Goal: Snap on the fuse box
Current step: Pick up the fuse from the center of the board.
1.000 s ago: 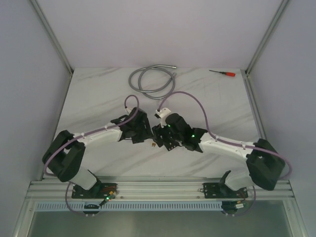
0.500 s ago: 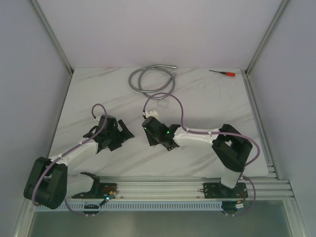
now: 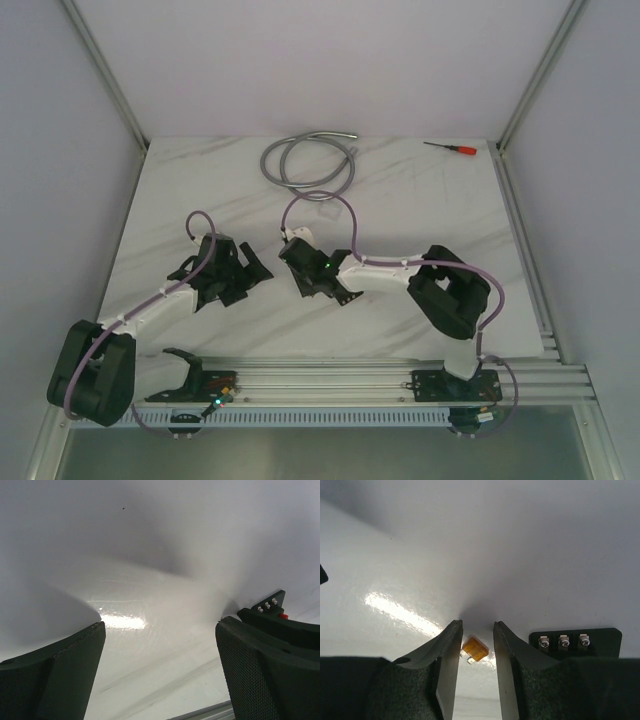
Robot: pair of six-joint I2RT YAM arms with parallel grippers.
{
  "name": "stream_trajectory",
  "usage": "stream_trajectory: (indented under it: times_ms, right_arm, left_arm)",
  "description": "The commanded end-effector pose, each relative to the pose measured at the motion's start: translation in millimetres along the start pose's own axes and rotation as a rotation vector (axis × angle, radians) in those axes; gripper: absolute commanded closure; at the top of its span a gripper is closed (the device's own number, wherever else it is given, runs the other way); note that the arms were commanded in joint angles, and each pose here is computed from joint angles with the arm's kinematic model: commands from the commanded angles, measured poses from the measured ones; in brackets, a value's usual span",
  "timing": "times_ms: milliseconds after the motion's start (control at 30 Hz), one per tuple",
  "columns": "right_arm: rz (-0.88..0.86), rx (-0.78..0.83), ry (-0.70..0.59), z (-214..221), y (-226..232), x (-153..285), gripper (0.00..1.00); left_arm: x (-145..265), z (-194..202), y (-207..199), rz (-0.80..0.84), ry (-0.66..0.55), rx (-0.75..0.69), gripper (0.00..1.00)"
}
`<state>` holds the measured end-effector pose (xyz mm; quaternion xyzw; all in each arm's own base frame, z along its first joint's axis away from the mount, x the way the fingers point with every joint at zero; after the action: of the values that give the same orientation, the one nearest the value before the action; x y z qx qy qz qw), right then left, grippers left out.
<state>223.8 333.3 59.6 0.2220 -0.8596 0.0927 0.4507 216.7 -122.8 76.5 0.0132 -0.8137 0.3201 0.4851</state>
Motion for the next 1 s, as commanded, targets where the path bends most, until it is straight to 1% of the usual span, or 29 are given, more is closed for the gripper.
stream_trajectory:
  times_ms: [0,200,400,533,733,867,967]
  right_arm:
    - [0.038,0.077,0.099,26.9,-8.0,6.3,0.60]
    - [0.067,0.123,0.156,42.9,-19.5,16.6,0.51]
    - [0.118,0.098,0.147,40.8,-29.3,23.2,0.49]
    - [0.132,0.032,0.139,35.0,-35.3,22.5,0.49]
    - [-0.008,0.091,0.108,19.1,-15.1,19.3,0.48]
    - [-0.034,0.141,0.111,12.5,-10.7,13.6,0.45]
    - [-0.046,0.151,0.129,11.6,-11.5,11.0,0.46]
  left_arm:
    - [-1.5,-3.2,-3.9,0.024,-0.003,0.000,0.00]
    - [-0.9,-3.1,-5.2,0.032,-0.002,0.003,0.00]
    - [-0.7,-2.5,-5.4,0.036,0.001,0.004,0.00]
    - [-0.3,-2.0,-5.2,0.038,0.001,0.005,0.00]
    - [-0.5,-1.3,-5.1,0.039,0.004,0.005,0.00]
    - [0.6,-1.5,-5.4,0.044,0.001,0.005,0.00]
    - [1.3,-1.3,-5.4,0.046,-0.001,0.007,0.00]
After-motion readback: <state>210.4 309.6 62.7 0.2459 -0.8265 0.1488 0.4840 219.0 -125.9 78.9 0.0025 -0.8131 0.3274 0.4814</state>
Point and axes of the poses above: each gripper's point midway between its finger pads, its own x axis back along the fingers, its own y axis along the line the jaws close on, z = x × y, the point moved 5 cm from there along x, back along the fingers, and after that the axes turned 3 degrees about -x, right-handed, at the moved point
